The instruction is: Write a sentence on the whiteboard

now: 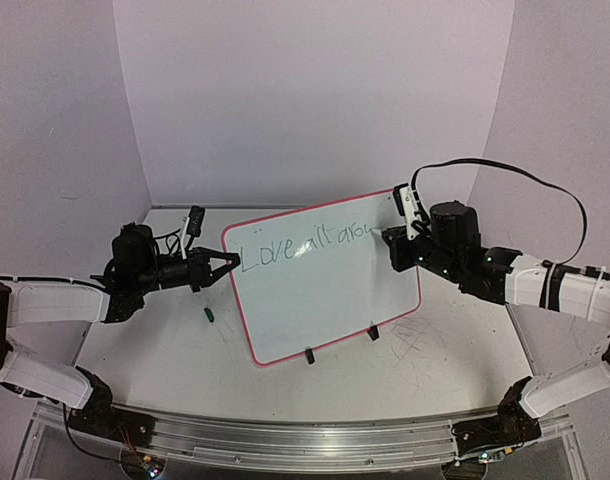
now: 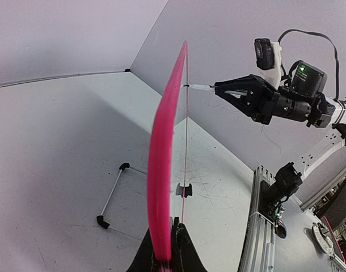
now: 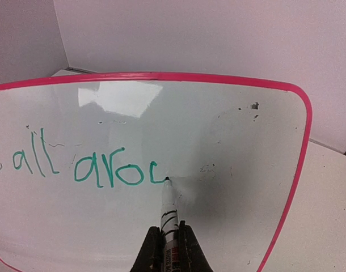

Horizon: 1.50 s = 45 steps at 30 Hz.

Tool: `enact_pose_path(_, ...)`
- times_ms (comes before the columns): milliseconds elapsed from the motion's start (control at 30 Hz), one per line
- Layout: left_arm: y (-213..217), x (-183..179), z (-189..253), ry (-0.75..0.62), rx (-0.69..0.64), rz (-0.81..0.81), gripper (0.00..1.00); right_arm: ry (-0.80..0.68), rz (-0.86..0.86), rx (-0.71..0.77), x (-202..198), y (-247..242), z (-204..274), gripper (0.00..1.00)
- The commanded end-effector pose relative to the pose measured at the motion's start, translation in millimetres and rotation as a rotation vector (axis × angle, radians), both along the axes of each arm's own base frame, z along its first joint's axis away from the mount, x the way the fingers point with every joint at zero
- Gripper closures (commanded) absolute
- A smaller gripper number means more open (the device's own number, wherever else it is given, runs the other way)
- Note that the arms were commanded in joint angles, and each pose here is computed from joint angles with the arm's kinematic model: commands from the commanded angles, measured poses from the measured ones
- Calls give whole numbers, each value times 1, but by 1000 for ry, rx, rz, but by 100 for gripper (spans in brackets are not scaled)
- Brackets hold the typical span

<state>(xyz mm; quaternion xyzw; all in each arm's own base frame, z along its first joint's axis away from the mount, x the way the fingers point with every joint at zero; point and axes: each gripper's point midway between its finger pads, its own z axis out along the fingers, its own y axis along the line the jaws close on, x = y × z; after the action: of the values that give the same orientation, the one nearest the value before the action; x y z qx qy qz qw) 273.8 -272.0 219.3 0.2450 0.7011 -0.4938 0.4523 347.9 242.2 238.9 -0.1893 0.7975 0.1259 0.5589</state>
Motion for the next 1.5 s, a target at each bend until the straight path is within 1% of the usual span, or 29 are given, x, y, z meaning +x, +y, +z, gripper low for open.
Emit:
enact_pose_path(0,4,4,-23,4,91,20,100,-74,-34,67,13,3,32,100)
enact_pose_path(433,4,4,-23,2,91,21,100,-88,-47,67,15,2,36,100)
enact_pose_path(533,4,4,-23,3,91,21,100,-75,-45,56,13,1,31,100)
enact_pose_path(733,4,4,-24,2,94,20,100,-12,-22,37,3,-1,6,100)
enact_pose_path(933,4,4,-24,4,93,20,100,12,-16,35,0,-1,-1,100)
enact_pose_path(1300,4,3,-24,4,93,21,100,16,-37,30,-4,-8,-2,100)
enact_pose_path(1467,5,4,-24,5,93,25,100,-17,-35,50,-4,-9,15,100)
